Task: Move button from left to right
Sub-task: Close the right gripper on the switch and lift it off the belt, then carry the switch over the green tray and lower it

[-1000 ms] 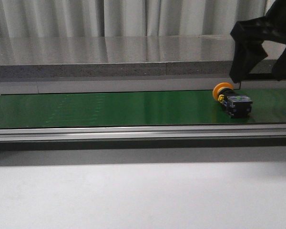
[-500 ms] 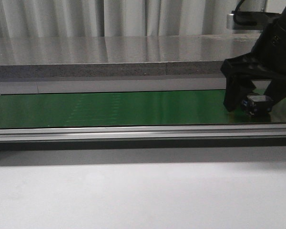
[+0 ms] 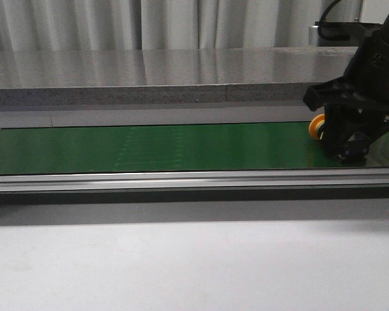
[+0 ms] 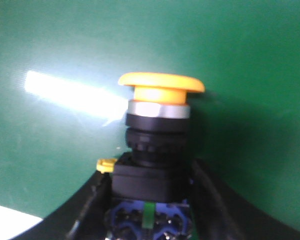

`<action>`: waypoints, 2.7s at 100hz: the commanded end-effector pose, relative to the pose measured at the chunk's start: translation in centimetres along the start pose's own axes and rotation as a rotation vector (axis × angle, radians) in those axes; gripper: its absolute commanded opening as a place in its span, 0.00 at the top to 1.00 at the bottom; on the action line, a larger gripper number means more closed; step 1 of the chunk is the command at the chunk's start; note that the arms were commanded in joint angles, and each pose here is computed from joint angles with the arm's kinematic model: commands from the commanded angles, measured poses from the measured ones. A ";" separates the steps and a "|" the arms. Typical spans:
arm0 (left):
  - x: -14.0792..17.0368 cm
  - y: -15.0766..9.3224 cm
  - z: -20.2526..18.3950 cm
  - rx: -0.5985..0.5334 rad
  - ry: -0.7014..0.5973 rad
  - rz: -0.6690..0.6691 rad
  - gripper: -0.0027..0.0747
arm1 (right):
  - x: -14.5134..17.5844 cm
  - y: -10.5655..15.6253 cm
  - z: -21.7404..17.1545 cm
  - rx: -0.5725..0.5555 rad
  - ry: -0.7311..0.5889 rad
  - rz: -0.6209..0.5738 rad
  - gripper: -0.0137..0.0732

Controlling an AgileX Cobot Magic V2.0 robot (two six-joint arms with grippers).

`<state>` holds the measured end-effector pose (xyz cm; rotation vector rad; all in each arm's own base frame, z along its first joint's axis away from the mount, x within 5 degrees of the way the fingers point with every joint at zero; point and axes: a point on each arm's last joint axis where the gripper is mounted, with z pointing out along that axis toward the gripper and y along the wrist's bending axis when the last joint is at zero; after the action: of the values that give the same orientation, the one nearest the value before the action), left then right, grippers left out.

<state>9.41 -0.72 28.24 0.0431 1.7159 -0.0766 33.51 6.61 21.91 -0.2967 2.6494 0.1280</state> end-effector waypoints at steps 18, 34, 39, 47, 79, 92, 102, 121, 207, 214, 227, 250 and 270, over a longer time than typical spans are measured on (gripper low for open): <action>-1.6 -0.1 -0.2 0.006 -0.103 -0.009 0.99 | -2.7 -0.7 -6.6 0.075 -0.168 -0.079 0.67; -1.6 -0.1 -0.2 0.006 -0.103 -0.009 0.99 | -3.9 -3.0 -9.7 0.137 -0.205 -0.072 0.67; -1.6 -0.1 -0.2 0.006 -0.103 -0.009 0.99 | -4.1 -3.9 -10.4 0.158 -0.211 -0.075 0.67; -1.6 -0.1 -0.2 0.006 -0.103 -0.009 0.99 | -4.4 -5.6 -11.4 0.192 -0.225 -0.071 0.67; -1.6 -0.1 -0.2 0.006 -0.103 -0.009 0.99 | -3.4 -13.1 -12.9 0.313 -0.289 -0.071 0.67; -1.6 -0.1 -0.2 0.006 -0.103 -0.009 0.99 | -2.7 -15.6 -12.6 0.319 -0.298 -0.061 0.67; -1.6 -0.1 -0.2 0.006 -0.103 -0.009 0.99 | -1.9 -17.7 -11.8 0.297 -0.286 -0.041 0.67; -1.6 -0.1 -0.2 0.006 -0.103 -0.009 0.99 | 0.0 -21.2 -9.6 0.262 -0.228 0.049 0.67; -1.6 -0.1 -0.2 0.006 -0.103 -0.009 0.99 | 2.7 -25.2 -3.0 0.249 -0.058 0.061 0.67; -1.6 -0.1 -0.2 0.006 -0.103 -0.009 0.99 | 2.8 -25.2 -2.7 0.244 -0.051 0.063 0.67; -1.6 -0.1 -0.2 0.006 -0.103 -0.009 0.99 | 3.0 -25.3 -2.4 0.238 -0.043 0.065 0.67; -1.6 -0.1 -0.2 0.006 -0.103 -0.009 0.99 | 3.0 -25.3 -2.1 0.235 -0.038 0.067 0.57; -1.6 -0.1 -0.2 0.006 -0.103 -0.009 0.99 | 3.0 -25.4 -2.1 0.242 -0.043 0.067 0.33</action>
<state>9.41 -0.72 28.24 0.0431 1.7159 -0.0766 35.61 -18.38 18.27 -0.1321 2.7013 -0.0743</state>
